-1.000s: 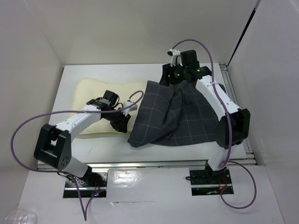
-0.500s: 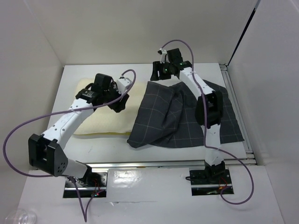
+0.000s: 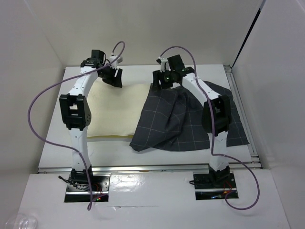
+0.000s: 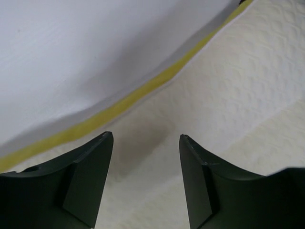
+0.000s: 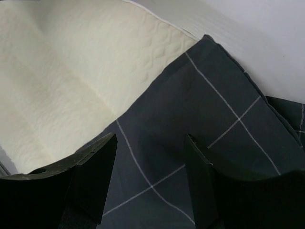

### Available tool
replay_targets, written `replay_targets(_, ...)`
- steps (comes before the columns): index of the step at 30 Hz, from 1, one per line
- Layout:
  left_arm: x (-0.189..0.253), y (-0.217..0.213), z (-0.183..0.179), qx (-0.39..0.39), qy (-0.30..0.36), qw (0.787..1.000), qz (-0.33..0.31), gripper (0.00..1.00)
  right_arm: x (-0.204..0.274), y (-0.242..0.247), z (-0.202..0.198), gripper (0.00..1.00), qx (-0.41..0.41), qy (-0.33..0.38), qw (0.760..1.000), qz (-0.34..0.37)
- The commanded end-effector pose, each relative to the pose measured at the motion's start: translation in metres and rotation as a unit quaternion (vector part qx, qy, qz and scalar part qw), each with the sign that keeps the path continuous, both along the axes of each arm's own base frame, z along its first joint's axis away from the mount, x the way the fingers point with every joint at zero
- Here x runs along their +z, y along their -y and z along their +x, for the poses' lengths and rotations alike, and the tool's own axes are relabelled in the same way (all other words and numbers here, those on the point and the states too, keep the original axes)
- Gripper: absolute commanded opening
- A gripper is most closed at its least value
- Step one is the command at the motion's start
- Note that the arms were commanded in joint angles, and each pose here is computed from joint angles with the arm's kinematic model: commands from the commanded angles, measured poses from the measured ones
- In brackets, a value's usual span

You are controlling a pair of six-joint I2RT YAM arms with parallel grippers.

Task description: Put the pillow into the pillowcase

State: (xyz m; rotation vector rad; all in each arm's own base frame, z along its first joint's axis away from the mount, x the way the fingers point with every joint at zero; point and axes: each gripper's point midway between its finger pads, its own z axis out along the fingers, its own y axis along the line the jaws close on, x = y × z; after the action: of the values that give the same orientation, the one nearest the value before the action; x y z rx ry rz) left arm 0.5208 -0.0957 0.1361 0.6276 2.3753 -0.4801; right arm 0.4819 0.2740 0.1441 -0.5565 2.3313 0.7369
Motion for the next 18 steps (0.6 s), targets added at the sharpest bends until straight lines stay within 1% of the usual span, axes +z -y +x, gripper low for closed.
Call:
replay_targets(1, 0.006, 0.021, -0.001, -0.069, -0.013, 0.997, -0.037, 0.72, 0.056, -0.003, -0.012, 0.66, 0.033, 0.072, 0.997, 0.023)
replay_targets(2, 0.017, 0.021, 0.009, -0.077, 0.010, 0.996, -0.032, 0.72, 0.055, -0.002, -0.016, 0.66, 0.033, 0.069, 0.997, 0.022)
replay_targets(3, 0.016, 0.028, 0.011, -0.094, 0.016, 0.995, -0.026, 0.72, 0.055, -0.003, -0.017, 0.66, 0.037, 0.067, 0.997, 0.025)
replay_targets(4, 0.012, 0.026, 0.012, -0.121, 0.028, 0.992, -0.010, 0.73, 0.055, 0.001, -0.015, 0.66, 0.032, 0.068, 0.997, 0.025)
replay_targets(6, 0.002, 0.036, 0.008, -0.154, 0.029, 0.988, 0.002, 0.81, 0.054, 0.000, -0.018, 0.66, 0.037, 0.062, 0.997, 0.028)
replay_targets(8, -0.013, 0.035, 0.007, -0.164, 0.026, 0.986, 0.007, 0.89, 0.050, 0.003, -0.016, 0.66, 0.037, 0.056, 0.997, 0.030)
replay_targets(9, -0.012, 0.036, 0.007, -0.171, 0.030, 0.985, 0.005, 0.92, 0.049, 0.002, -0.016, 0.66, 0.040, 0.052, 0.997, 0.031)
replay_targets(10, -0.013, 0.037, 0.004, -0.181, 0.029, 0.983, 0.005, 0.92, 0.049, 0.002, -0.016, 0.66, 0.040, 0.051, 0.997, 0.031)
replay_targets(11, -0.014, 0.038, 0.003, -0.184, 0.022, 0.983, 0.000, 0.94, 0.049, 0.002, -0.016, 0.66, 0.040, 0.051, 0.997, 0.031)
replay_targets(12, -0.026, 0.041, -0.005, -0.191, -0.004, 0.981, -0.012, 0.95, 0.053, 0.001, -0.014, 0.66, 0.043, 0.059, 0.997, 0.031)
replay_targets(14, -0.037, 0.043, -0.013, -0.194, -0.030, 0.980, -0.023, 1.00, 0.052, 0.000, -0.015, 0.66, 0.046, 0.054, 0.997, 0.033)
replay_targets(18, -0.064, 0.045, -0.033, -0.193, -0.074, 0.978, -0.039, 1.00, 0.049, 0.000, -0.014, 0.66, 0.049, 0.052, 0.997, 0.029)
